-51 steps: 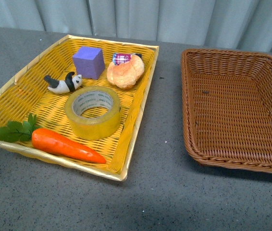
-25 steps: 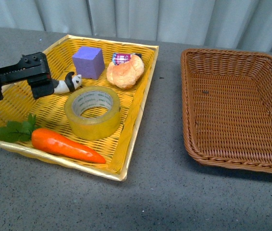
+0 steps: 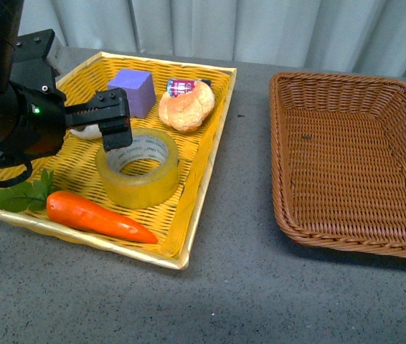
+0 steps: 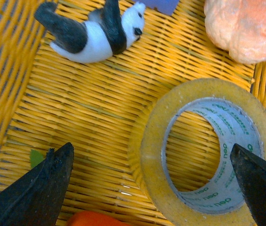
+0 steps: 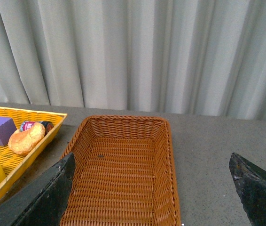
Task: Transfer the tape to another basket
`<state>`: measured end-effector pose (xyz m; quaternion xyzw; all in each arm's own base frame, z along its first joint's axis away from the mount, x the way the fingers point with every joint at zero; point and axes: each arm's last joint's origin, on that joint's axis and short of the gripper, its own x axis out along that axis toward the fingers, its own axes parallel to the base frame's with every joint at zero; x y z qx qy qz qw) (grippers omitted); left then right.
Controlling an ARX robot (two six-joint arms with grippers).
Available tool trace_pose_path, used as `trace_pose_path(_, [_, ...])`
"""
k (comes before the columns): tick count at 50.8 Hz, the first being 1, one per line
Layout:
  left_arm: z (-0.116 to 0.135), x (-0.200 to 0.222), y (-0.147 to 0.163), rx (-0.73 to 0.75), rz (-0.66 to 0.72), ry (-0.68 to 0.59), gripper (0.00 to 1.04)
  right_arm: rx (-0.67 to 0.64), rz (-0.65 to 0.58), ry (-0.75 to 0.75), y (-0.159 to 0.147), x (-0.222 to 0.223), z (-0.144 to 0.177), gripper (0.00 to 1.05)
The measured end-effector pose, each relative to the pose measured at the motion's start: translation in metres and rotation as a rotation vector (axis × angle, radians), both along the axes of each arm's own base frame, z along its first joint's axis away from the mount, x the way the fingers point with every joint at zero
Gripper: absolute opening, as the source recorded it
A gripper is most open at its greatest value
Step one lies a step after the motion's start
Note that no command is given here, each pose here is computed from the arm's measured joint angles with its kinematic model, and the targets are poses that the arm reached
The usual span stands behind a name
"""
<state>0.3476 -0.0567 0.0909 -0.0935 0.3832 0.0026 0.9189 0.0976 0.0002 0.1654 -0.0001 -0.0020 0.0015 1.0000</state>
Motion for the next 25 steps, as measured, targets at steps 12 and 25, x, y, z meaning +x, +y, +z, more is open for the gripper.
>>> trace_pose_path(12, [-0.011, 0.001, -0.004, 0.023, 0.002, 0.026, 0.98, 0.000, 0.000, 0.000, 0.000, 0.000, 0.000, 0.96])
trace_pose_path(25, [-0.021, 0.003, -0.004, 0.063, 0.008, 0.040, 0.98, 0.000, 0.000, 0.000, 0.000, 0.000, 0.000, 0.96])
